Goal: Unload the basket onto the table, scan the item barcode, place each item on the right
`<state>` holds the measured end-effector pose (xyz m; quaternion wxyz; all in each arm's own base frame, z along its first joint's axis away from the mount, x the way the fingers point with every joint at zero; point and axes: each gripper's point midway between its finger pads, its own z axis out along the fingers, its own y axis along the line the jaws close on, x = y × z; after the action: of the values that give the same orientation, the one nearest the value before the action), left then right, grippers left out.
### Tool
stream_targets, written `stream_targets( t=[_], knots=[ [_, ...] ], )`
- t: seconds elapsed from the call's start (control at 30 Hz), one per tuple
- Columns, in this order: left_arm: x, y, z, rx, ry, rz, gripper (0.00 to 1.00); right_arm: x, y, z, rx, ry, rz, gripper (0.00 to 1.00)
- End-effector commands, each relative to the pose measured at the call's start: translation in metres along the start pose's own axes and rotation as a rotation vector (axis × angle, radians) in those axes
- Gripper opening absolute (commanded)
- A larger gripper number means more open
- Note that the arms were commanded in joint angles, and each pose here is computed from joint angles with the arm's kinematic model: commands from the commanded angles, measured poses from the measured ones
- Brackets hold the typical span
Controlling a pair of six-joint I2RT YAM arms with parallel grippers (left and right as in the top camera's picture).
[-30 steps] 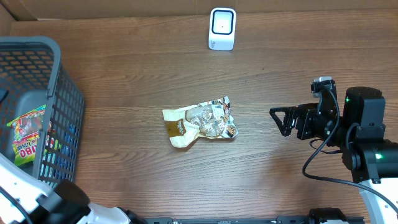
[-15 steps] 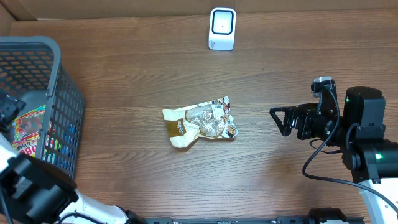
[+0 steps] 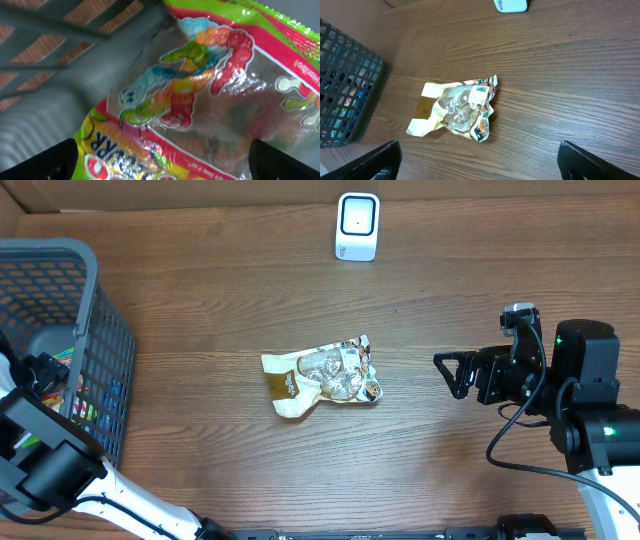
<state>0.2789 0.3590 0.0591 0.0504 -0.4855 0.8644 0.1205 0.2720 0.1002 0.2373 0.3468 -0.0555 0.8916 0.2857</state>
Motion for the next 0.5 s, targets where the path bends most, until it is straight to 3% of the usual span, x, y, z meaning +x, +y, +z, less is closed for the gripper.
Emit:
stream_targets(
  t=[0.0,0.1,0.23,0.33,0.47],
  knots=[
    [0.003,-0.006,0.022,-0.045,0.019,0.065,1.00,-0.009,0.005,-0.005,-0.004,-0.025,-0.015,1.00],
    [0.004,-0.014,0.030,-0.045,0.024,0.082,0.97,-0.009,0.005,-0.005,-0.004,-0.025,-0.015,1.00],
    [0.013,-0.033,0.040,-0.027,0.055,0.116,0.77,-0.009,0.005,-0.005,-0.004,-0.025,-0.015,1.00],
    [0.027,-0.045,0.052,-0.027,0.105,0.152,0.73,-0.009,0.005,-0.005,-0.004,-0.025,-0.015,1.00],
    [0.051,-0.054,0.074,-0.022,0.202,0.185,0.77,-0.009,0.005,-0.005,-0.004,-0.025,-0.015,1.00]
  ],
)
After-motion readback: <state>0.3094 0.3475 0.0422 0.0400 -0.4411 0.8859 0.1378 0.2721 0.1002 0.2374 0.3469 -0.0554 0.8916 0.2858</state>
